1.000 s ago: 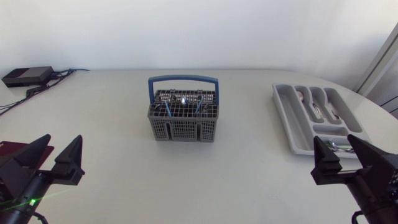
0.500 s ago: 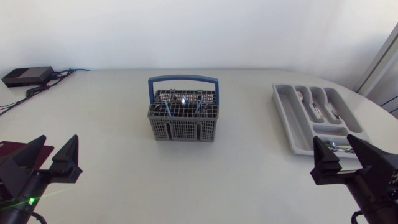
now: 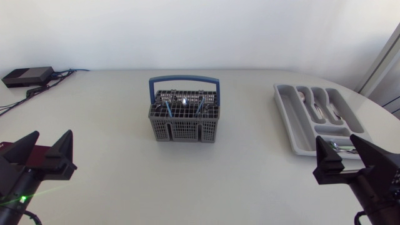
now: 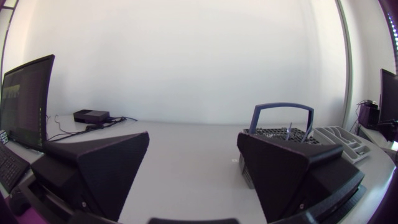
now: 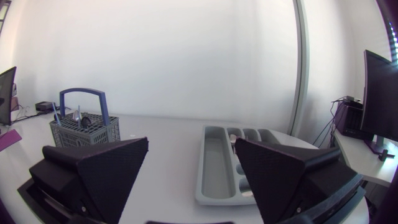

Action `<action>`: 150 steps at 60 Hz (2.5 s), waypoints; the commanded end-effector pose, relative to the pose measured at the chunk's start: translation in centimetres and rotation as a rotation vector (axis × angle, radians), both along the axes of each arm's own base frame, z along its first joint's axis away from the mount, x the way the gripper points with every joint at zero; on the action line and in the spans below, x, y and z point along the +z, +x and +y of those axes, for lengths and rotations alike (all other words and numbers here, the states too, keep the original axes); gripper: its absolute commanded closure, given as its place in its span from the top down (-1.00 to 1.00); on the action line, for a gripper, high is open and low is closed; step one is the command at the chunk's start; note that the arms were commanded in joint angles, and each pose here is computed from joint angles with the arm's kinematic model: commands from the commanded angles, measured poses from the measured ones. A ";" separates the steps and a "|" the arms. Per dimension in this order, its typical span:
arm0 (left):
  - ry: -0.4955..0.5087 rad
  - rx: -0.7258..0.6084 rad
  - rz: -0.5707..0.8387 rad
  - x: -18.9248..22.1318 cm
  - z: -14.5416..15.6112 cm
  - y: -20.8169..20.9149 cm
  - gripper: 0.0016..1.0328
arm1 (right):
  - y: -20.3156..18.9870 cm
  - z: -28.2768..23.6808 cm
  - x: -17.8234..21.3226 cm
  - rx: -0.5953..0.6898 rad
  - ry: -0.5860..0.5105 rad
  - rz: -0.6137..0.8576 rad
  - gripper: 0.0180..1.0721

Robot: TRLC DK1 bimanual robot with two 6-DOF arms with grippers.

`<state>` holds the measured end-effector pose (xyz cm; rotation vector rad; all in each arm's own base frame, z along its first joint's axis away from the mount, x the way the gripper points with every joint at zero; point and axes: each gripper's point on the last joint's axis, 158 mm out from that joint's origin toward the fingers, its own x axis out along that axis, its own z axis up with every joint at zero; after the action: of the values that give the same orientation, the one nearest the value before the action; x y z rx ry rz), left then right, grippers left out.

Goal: Transfer all utensils from the basket to the drawer tray.

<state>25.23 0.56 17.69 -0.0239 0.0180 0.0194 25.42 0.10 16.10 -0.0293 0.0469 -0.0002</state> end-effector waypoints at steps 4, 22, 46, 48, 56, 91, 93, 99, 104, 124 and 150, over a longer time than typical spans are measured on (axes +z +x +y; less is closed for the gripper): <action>-0.013 -0.010 -0.003 2.6 -0.3 0.4 0.92 | 0.3 -0.2 2.3 -0.011 0.037 -0.004 0.92; -0.015 -0.051 0.199 3.7 -1.5 4.6 0.86 | 2.7 1.1 3.4 0.016 0.063 0.109 0.92; 0.271 -0.222 0.563 -0.2 -6.9 9.9 0.87 | 4.7 4.2 1.2 0.062 -0.031 0.422 0.92; 0.316 -0.246 0.593 -0.8 -7.3 10.2 0.87 | 4.8 4.5 0.9 0.071 -0.044 0.452 0.92; 0.386 -0.310 0.664 -2.5 -9.1 11.5 0.87 | 5.1 6.5 0.0 0.140 -0.108 0.539 0.91; 0.736 -0.439 0.807 -5.5 -17.4 15.1 0.68 | 5.3 12.4 -3.7 0.429 -0.196 0.776 0.91; 0.748 -0.435 0.814 -5.9 -17.5 15.2 0.64 | 5.4 12.5 -3.7 0.430 -0.195 0.778 0.91; 0.767 -0.421 0.820 -7.0 -17.7 15.8 0.54 | 5.3 12.7 -3.7 0.435 -0.197 0.777 0.91; 0.781 -0.402 0.801 -7.3 -17.6 16.7 0.39 | 5.3 12.8 -3.7 0.440 -0.199 0.779 0.91; 0.790 -0.363 0.786 -8.6 -17.0 18.4 -0.13 | 5.1 12.9 -4.1 0.443 -0.207 0.787 0.91; 0.810 -0.324 0.797 -9.5 -16.4 18.5 -0.81 | 4.7 12.7 -4.4 0.442 -0.213 0.789 0.91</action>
<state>43.65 -16.11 9.57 0.7719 0.7854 -0.2980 30.48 12.76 12.06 -0.2331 0.8169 0.4402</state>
